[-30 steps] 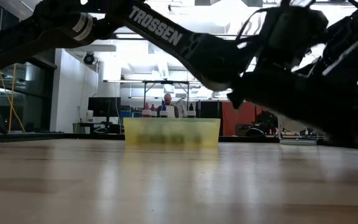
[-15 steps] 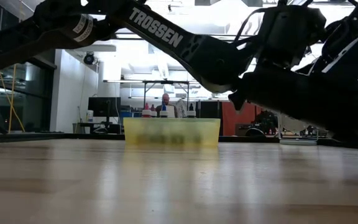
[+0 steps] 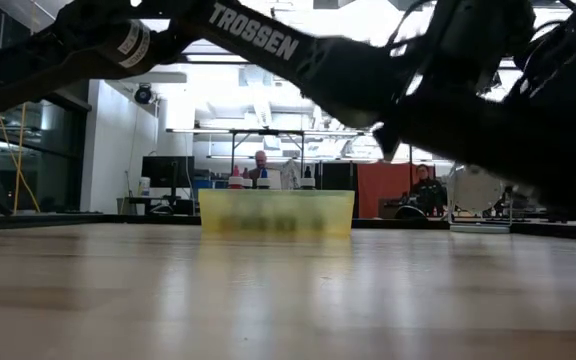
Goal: Pick & Place food coloring
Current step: Put the small green food coloring into the yellow container
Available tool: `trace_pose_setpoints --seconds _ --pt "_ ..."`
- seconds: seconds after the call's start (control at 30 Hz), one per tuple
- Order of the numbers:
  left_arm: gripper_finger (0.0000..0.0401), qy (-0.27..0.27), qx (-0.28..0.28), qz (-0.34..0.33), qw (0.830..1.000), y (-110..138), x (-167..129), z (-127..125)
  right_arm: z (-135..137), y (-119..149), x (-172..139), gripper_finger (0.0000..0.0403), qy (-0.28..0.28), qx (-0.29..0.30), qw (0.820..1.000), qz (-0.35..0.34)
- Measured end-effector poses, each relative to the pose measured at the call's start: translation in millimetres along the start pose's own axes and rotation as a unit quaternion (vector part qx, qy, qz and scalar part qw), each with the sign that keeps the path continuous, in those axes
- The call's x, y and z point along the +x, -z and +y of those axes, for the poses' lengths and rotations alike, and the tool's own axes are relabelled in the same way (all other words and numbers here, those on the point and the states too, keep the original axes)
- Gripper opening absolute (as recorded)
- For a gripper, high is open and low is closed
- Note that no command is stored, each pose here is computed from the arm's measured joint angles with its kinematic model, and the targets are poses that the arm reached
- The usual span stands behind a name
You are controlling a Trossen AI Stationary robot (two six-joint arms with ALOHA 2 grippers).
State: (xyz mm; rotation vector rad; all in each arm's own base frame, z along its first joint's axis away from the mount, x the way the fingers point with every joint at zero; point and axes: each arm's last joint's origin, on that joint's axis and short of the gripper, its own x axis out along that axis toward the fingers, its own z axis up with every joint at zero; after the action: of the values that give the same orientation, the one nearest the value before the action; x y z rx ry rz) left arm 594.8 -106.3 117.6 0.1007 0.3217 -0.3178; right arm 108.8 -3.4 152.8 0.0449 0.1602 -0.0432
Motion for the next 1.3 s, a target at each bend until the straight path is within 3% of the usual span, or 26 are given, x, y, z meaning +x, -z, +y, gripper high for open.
trace_pose_setpoints --seconds 0.3,0.5,0.73,0.87,1.1,1.3 --pt "0.0052 0.053 -0.033 0.017 0.998 -27 -15 -2 0 0 0 0.0000 0.000 0.000 1.000 0.000" --pt "0.0051 0.081 -0.071 0.036 0.994 -31 -20 0 0 0 0 0.0000 0.000 0.000 1.000 0.000" --pt "0.0051 0.100 -0.074 0.026 0.992 -46 -28 3 0 0 0 0.0000 0.000 0.000 1.000 0.000" --pt "0.0051 0.140 -0.075 0.026 0.987 -52 -32 1 0 0 0 0.0000 0.000 0.000 1.000 0.000" --pt "0.0051 0.225 -0.071 0.006 0.972 -86 -55 0 0 0 0 0.0000 0.000 0.000 1.000 0.000" --pt "0.0051 0.220 -0.023 -0.031 0.975 -127 -88 19 0 0 0 0.0000 0.000 0.000 1.000 0.000"
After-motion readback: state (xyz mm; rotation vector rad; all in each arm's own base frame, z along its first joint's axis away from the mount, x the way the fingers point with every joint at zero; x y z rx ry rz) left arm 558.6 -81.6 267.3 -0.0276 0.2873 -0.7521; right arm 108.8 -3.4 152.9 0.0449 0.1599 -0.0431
